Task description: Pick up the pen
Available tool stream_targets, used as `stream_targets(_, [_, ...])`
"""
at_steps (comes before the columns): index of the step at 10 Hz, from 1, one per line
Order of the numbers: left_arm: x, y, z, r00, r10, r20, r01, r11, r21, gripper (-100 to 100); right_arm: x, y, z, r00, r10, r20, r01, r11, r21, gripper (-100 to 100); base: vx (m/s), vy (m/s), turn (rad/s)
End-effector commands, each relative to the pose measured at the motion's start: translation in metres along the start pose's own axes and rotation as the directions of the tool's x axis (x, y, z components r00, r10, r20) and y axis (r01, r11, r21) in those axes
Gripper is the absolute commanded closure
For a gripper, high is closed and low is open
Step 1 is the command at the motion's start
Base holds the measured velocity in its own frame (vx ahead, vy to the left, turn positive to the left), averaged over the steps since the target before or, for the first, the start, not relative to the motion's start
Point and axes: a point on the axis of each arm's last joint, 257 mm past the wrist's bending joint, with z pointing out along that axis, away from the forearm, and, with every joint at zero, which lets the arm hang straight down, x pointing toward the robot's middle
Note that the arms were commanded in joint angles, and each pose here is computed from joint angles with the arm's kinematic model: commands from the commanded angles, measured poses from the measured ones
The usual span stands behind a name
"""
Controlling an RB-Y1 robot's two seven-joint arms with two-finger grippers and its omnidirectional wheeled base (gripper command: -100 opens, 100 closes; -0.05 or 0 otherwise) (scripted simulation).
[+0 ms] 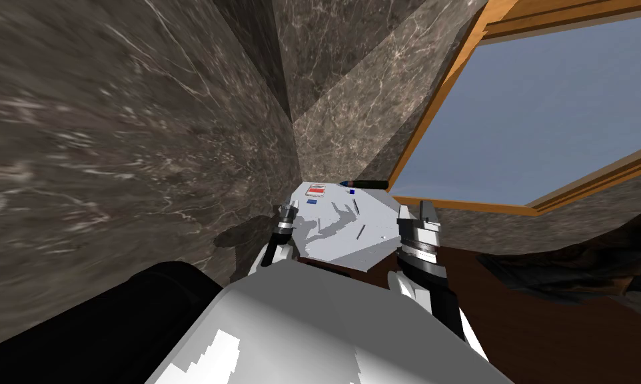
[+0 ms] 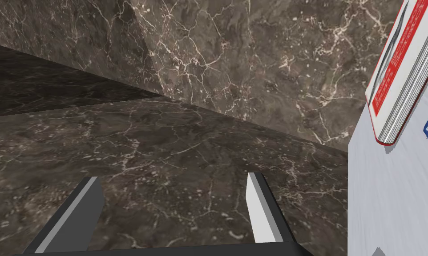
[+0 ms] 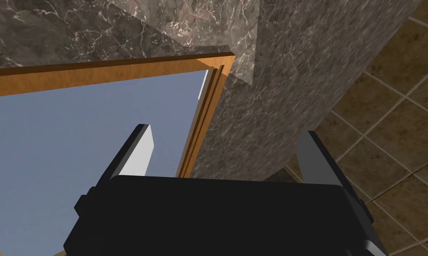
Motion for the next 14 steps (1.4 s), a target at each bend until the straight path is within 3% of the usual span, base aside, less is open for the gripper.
stream_targets(1, [0.0, 0.0, 0.0, 1.0, 0.0, 0.0, 0.0, 1.0, 0.0, 0, 0.014, 0.0, 0.006, 0.997, -0.049, -0.057, 0.047, 0.998, -0.035, -100, 0.003, 0.011, 0.02])
stream_targets(4, [0.0, 0.0, 0.0, 1.0, 0.0, 0.0, 0.0, 1.0, 0.0, 0, 0.043, -0.003, 0.015, 0.973, -0.169, -0.159, 0.149, 0.981, -0.127, -100, 0.008, 0.021, 0.03])
stream_targets(5, [0.0, 0.0, 0.0, 1.0, 0.0, 0.0, 0.0, 1.0, 0.0, 0, 0.044, -0.001, 0.017, 0.973, -0.168, -0.158, 0.147, 0.98, -0.134, -100, 0.008, 0.017, 0.013])
stream_targets(7, [0.0, 0.0, 0.0, 1.0, 0.0, 0.0, 0.0, 1.0, 0.0, 0, 0.068, -0.001, 0.022, 0.932, -0.283, -0.225, 0.231, 0.945, -0.23, -100, 0.007, 0.022, 0.047])
stream_targets(8, [0.0, 0.0, 0.0, 1.0, 0.0, 0.0, 0.0, 1.0, 0.0, 0, 0.07, -0.002, 0.026, 0.931, -0.286, -0.225, 0.231, 0.943, -0.24, -100, 0.002, 0.02, 0.016])
stream_targets(9, [0.0, 0.0, 0.0, 1.0, 0.0, 0.0, 0.0, 1.0, 0.0, 0, 0.083, -0.004, 0.025, 0.899, -0.355, -0.257, 0.278, 0.915, -0.293, -100, 0.002, 0.02, 0.044])
stream_targets(10, [0.0, 0.0, 0.0, 1.0, 0.0, 0.0, 0.0, 1.0, 0.0, 0, 0.085, -0.002, 0.03, 0.9, -0.355, -0.254, 0.274, 0.912, -0.305, -100, 0.001, 0.013, 0.023])
stream_targets(11, [0.0, 0.0, 0.0, 1.0, 0.0, 0.0, 0.0, 1.0, 0.0, 0, 0.098, -0.004, 0.029, 0.859, -0.43, -0.277, 0.317, 0.873, -0.37, -100, 0.001, 0.016, 0.054])
stream_targets(12, [0.0, 0.0, 0.0, 1.0, 0.0, 0.0, 0.0, 1.0, 0.0, 0, 0.1, -0.004, 0.033, 0.86, -0.43, -0.275, 0.315, 0.871, -0.377, -100, -0.001, 0.014, 0.027])
stream_targets(13, [0.0, 0.0, 0.0, 1.0, 0.0, 0.0, 0.0, 1.0, 0.0, 0, 0.113, -0.007, 0.031, 0.811, -0.507, -0.292, 0.355, 0.823, -0.443, -100, -0.003, 0.017, 0.054])
stream_targets(14, [0.0, 0.0, 0.0, 1.0, 0.0, 0.0, 0.0, 1.0, 0.0, 0, 0.115, -0.006, 0.036, 0.811, -0.509, -0.287, 0.353, 0.818, -0.453, -100, -0.001, 0.013, 0.03])
